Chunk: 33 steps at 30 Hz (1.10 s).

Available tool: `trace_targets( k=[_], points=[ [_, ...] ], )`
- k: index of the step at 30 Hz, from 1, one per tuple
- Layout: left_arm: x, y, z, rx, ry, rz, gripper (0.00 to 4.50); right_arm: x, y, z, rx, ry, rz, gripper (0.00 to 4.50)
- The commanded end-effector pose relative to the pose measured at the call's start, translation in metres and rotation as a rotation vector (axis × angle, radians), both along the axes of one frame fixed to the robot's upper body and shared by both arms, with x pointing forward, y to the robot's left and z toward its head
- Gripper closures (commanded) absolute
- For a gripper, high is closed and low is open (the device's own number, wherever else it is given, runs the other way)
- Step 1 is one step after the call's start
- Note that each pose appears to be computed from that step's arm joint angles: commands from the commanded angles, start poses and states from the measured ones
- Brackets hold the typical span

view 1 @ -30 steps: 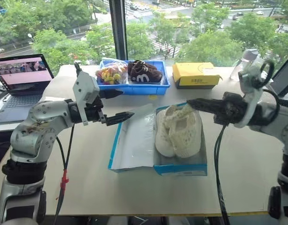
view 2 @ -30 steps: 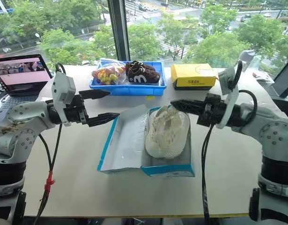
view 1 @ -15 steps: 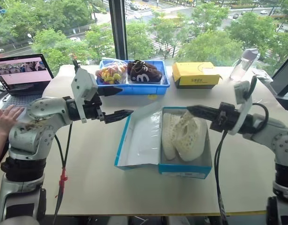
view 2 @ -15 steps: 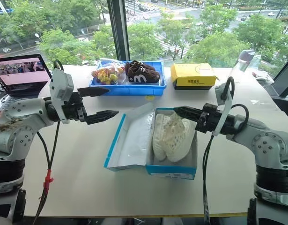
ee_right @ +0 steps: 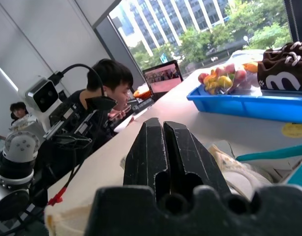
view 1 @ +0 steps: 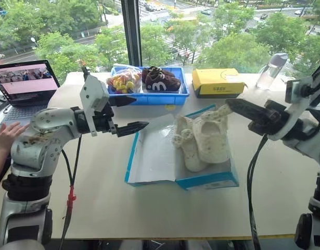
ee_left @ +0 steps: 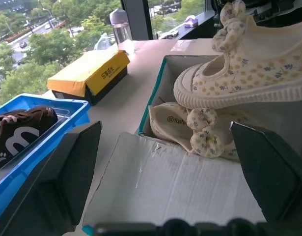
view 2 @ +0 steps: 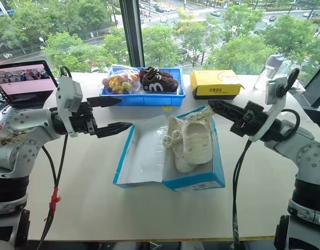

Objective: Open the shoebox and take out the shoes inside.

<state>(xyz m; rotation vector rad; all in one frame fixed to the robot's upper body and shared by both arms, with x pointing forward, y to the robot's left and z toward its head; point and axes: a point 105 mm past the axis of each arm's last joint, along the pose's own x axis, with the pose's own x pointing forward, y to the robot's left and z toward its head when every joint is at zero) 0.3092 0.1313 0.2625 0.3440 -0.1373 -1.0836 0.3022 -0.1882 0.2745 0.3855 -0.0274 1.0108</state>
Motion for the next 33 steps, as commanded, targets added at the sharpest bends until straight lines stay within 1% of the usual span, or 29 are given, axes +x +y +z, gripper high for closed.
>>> trace_targets(
  k=[1, 4, 8, 12, 15, 18, 21, 24, 26, 27, 31, 33],
  points=[
    [-0.003, -0.002, 0.012, -0.003, -0.059, -0.018, 0.0, -0.009, -0.01, 0.038, 0.09, -0.142, -0.008, 4.48],
    [-0.003, -0.003, 0.012, -0.004, -0.058, -0.022, 0.0, -0.012, -0.023, 0.061, 0.179, -0.197, -0.028, 4.48],
    [-0.001, -0.004, 0.012, -0.004, -0.056, -0.026, 0.0, -0.016, -0.04, 0.082, 0.241, -0.246, -0.064, 4.48],
    [-0.001, -0.004, 0.013, -0.003, -0.056, -0.034, 0.0, -0.015, -0.05, 0.073, 0.233, -0.224, -0.102, 4.48],
    [-0.001, -0.004, 0.013, -0.001, -0.055, -0.036, 0.0, -0.016, -0.055, 0.073, 0.258, -0.233, -0.117, 4.48],
    [-0.002, -0.005, 0.013, -0.001, -0.054, -0.043, 0.0, -0.015, -0.065, 0.071, 0.226, -0.249, -0.178, 4.48],
    [-0.004, -0.007, 0.014, -0.004, -0.052, -0.051, 0.0, -0.011, -0.097, 0.07, 0.176, -0.262, -0.334, 4.48],
    [-0.004, -0.007, 0.014, -0.006, -0.048, -0.057, 0.0, -0.009, -0.139, 0.069, 0.141, -0.258, -0.52, 4.48],
    [-0.003, -0.008, 0.013, -0.009, -0.045, -0.062, 0.0, -0.008, -0.166, 0.062, 0.078, -0.256, -0.65, 4.48],
    [-0.003, -0.01, 0.012, -0.012, -0.042, -0.067, 0.0, -0.009, -0.183, 0.054, 0.06, -0.244, -0.729, 4.48],
    [-0.002, -0.014, 0.009, -0.019, -0.032, -0.083, 0.0, -0.012, -0.226, 0.035, 0.037, -0.219, -0.923, 4.48],
    [-0.001, -0.016, 0.01, -0.019, -0.031, -0.091, 0.0, -0.01, -0.249, 0.011, 0.026, -0.151, -1.035, 4.48]
  ],
)
